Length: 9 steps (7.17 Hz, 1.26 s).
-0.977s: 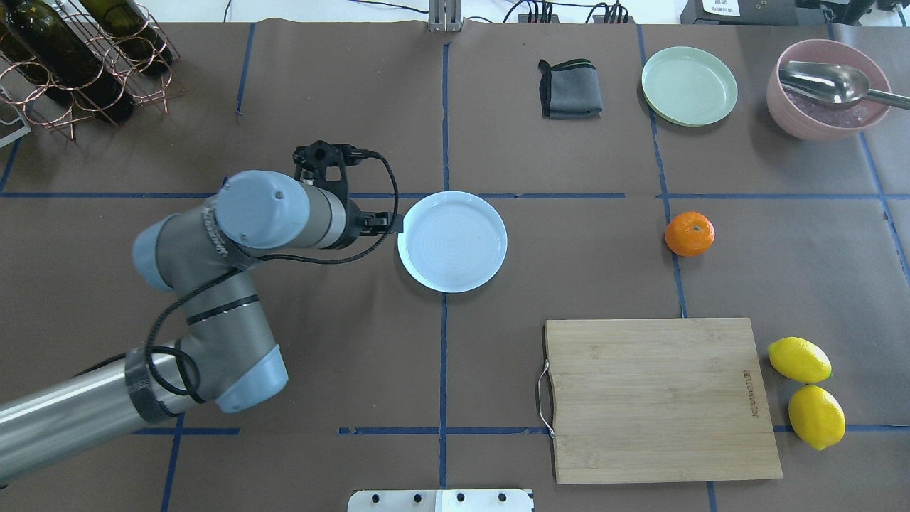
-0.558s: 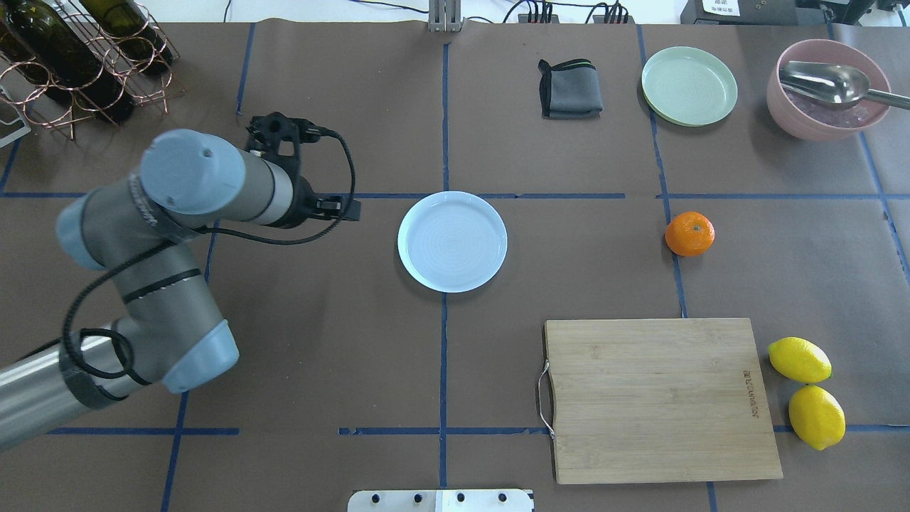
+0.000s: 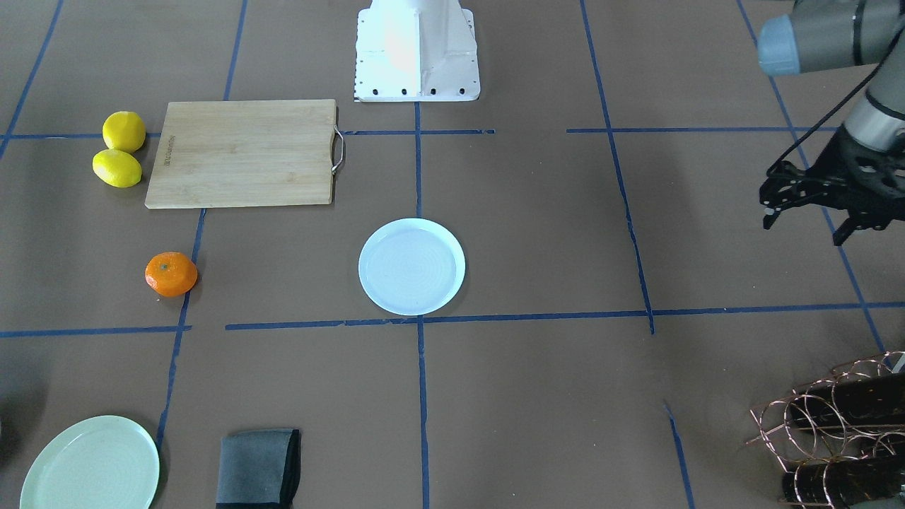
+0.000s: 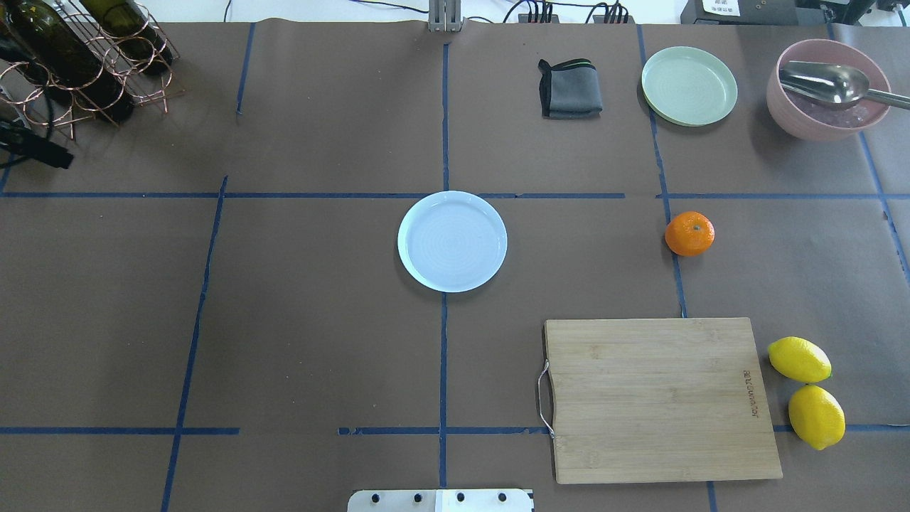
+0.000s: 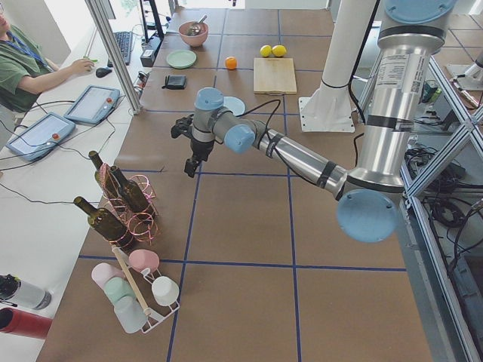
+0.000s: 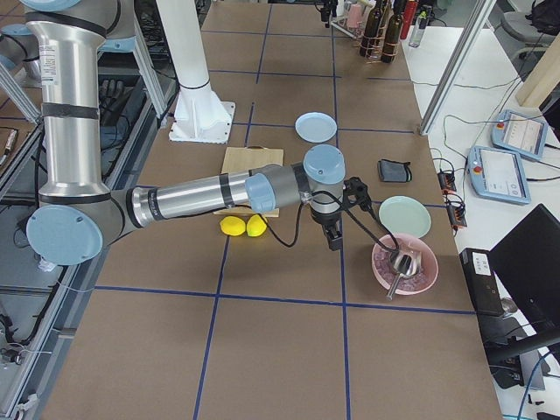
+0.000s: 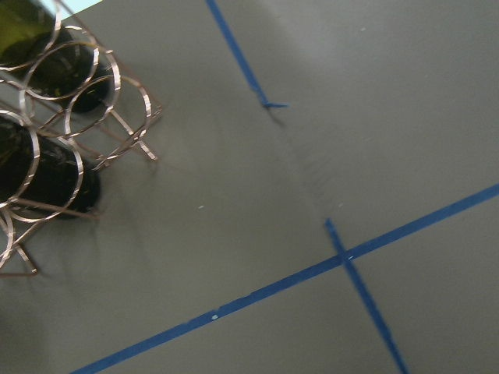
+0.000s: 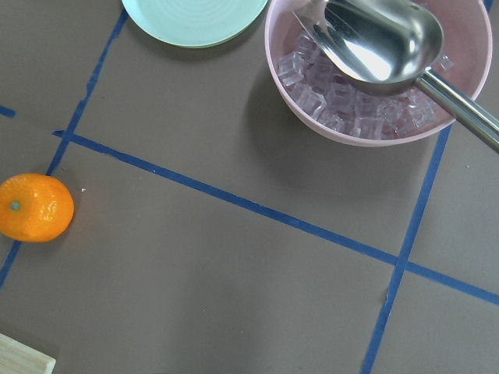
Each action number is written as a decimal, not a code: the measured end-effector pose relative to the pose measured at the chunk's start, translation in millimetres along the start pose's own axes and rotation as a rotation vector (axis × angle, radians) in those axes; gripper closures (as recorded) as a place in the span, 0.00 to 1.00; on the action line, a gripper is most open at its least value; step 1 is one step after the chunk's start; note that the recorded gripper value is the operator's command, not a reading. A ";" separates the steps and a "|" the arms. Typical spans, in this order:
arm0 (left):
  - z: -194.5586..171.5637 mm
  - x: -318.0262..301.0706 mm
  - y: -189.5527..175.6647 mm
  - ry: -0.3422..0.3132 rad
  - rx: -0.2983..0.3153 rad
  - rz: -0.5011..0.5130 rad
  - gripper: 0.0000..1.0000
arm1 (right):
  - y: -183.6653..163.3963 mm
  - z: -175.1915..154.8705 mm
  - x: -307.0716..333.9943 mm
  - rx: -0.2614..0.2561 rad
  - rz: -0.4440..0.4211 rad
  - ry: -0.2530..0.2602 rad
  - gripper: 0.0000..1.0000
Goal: Pick orange to plate
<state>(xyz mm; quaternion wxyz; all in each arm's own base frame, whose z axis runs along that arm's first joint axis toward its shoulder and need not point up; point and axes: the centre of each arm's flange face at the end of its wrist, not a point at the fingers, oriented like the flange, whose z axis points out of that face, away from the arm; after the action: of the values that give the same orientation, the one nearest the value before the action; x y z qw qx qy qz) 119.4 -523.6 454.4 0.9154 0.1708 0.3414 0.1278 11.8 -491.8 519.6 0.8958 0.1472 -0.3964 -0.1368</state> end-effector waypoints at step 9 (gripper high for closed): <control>-26.5 -212.6 161.0 0.058 -0.176 -0.199 0.00 | -21.9 19.1 -48.7 -0.025 -0.058 -0.025 0.00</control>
<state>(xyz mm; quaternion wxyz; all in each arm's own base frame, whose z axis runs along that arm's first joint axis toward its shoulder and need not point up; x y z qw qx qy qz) -73.3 -445.8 623.6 0.9248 0.0514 0.3702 0.0708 -37.0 -497.2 491.1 0.8882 0.1457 -0.4016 -0.1693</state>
